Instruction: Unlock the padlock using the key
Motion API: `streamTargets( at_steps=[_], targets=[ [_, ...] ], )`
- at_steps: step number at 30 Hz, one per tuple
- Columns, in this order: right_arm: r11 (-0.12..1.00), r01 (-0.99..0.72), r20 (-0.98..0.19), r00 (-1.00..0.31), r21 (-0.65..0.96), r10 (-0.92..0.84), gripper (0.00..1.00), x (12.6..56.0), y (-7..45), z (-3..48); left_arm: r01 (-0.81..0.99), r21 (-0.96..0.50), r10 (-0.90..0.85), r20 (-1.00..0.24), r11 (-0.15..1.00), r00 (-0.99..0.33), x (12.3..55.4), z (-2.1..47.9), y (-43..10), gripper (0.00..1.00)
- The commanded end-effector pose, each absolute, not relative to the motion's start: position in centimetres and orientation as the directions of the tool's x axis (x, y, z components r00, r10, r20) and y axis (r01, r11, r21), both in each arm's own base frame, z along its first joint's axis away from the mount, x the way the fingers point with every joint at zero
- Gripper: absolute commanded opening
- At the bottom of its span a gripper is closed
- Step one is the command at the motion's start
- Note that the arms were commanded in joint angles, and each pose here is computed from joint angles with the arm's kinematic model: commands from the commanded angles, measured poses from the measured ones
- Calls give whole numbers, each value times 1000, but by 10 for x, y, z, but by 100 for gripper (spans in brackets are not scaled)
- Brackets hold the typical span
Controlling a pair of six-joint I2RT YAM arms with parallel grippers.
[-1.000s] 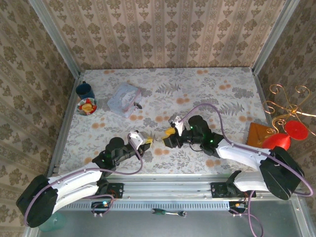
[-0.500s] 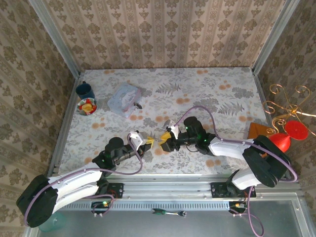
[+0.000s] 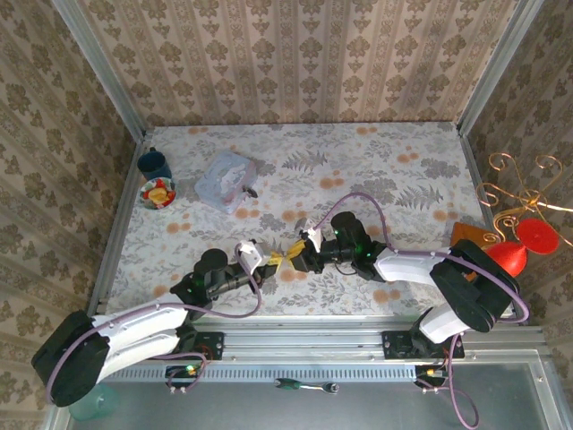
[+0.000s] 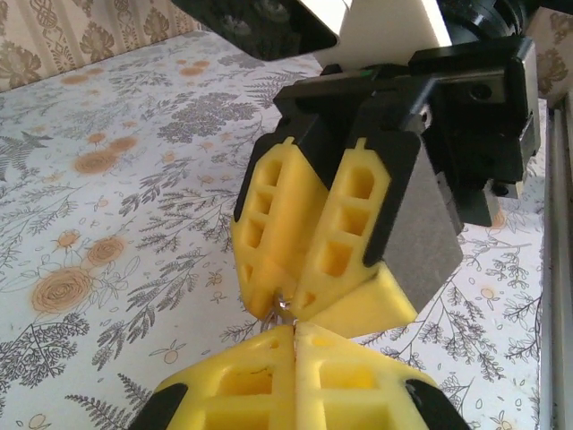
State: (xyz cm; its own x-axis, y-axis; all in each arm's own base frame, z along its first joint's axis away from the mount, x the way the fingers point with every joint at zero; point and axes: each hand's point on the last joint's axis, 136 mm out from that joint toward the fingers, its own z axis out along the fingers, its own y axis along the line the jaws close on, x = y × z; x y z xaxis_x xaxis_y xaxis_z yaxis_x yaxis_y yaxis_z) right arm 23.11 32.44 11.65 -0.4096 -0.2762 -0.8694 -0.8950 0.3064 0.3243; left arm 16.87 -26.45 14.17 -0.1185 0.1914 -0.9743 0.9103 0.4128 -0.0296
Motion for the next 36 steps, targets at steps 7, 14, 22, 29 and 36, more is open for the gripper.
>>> streamTargets(
  at_steps=[7, 14, 22, 29, 36],
  targets=[
    [357, -879, -865, -423, 317, -271, 0, 243, 323, 115, 913, -10, 149, -986, 407, -77, 171, 162, -270, 0],
    [383, -873, -860, -424, 303, -285, 0, 239, 321, 118, 884, -49, 152, -979, 465, -134, 183, 160, -264, 30],
    [380, -894, -877, -367, 240, -310, 0, 223, 322, 129, 894, -201, 32, -972, 401, -233, 180, 177, -257, 42],
    [340, -914, -895, -329, 222, -302, 0, 210, 333, 146, 931, -262, 5, -962, 254, -273, 164, 186, -269, 44],
    [307, -929, -906, -301, 208, -299, 0, 201, 341, 159, 932, -265, 16, -961, 245, -277, 164, 184, -271, 15]
  ],
)
